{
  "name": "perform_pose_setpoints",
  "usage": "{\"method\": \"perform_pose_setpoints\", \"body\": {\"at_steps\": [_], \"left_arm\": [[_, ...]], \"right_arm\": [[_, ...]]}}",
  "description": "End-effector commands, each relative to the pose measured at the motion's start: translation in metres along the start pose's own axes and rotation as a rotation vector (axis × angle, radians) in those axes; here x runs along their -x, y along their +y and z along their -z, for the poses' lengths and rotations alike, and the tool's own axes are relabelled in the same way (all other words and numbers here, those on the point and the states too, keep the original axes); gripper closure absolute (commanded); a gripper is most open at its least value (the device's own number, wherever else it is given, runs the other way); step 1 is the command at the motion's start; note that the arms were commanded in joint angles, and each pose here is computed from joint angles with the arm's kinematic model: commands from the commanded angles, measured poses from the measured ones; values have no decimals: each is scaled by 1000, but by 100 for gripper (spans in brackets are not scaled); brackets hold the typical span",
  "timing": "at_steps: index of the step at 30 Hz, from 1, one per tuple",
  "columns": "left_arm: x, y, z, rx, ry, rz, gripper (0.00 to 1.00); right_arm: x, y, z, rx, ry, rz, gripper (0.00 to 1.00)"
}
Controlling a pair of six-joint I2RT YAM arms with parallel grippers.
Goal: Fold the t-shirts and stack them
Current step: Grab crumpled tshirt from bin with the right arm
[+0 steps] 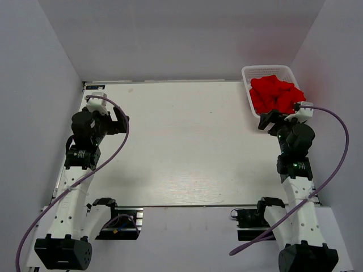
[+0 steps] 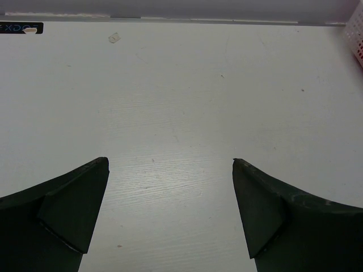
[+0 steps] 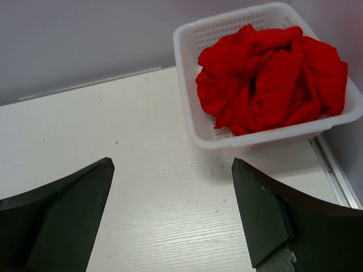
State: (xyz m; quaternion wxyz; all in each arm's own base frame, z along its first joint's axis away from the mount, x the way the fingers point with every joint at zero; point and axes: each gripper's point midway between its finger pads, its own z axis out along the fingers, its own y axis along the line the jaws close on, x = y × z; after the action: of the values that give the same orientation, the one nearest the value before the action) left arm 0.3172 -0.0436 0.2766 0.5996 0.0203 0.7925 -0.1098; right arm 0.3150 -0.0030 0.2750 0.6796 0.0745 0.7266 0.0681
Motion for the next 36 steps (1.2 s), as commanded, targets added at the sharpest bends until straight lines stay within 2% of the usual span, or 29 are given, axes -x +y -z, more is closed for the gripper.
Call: {"method": "perform_pose_setpoints", "body": {"at_steps": [1,9,11,12,13,15,16,19,20,21,22,23,24,25,26,28,29,30,31,32,33,36], "left_arm": [[2,3,3,26,-17,7,0],[-2,4,4,26,-17,-4,0],[-8,5,3,27,-5,-25,0],[-13,6,2,28,6,-23,0],[-13,7,2,28,6,-32,0],[-15,7,0,29,15,-31,0],[-15,7,0,29,15,-31,0],[-16,8,-4,30,27,-29,0],[-16,8,-4,30,28,-38,0],[-18,9,-7,31,38,-37,0],[-18,9,-7,31,38,-37,0],[-21,10,-9,32,49,-35,0],[-21,10,-9,32,49,-35,0],[-21,12,-9,43,48,-35,0],[-23,12,-11,43,57,-34,0],[-23,14,-11,53,56,-34,0],[-25,15,-13,53,65,-42,0],[-25,16,-13,62,65,-43,0],[-24,16,-14,62,66,-42,0],[-24,16,-14,62,66,-42,0],[-26,17,-16,63,75,-41,0],[-26,17,-16,63,75,-41,0]], "right_arm": [[18,-2,-6,-30,-29,1,10],[38,-14,-33,-115,2,-6,10],[30,-19,-50,-136,37,-7,10],[58,-20,-55,-161,-14,-10,10],[39,-27,-71,-185,57,-15,10],[79,-30,-80,-234,6,6,10],[56,-40,-96,-266,92,19,10],[97,-43,-116,-305,22,41,10],[93,-49,-125,-327,36,45,10],[73,-54,-139,-340,107,53,10],[103,-54,-145,-355,55,55,10],[67,-64,-164,-377,162,73,10],[62,-69,-170,-389,186,105,10],[83,-65,-177,-376,151,108,10],[45,-75,-192,-400,260,121,10],[62,-77,-203,-409,236,109,10],[25,-88,-213,-426,337,119,10],[29,-91,-218,-430,329,112,10],[11,-97,-223,-440,381,109,10],[20,-98,-227,-448,376,106,10],[-5,-109,-233,-466,438,107,10],[-13,-114,-244,-464,453,126,10]]}}
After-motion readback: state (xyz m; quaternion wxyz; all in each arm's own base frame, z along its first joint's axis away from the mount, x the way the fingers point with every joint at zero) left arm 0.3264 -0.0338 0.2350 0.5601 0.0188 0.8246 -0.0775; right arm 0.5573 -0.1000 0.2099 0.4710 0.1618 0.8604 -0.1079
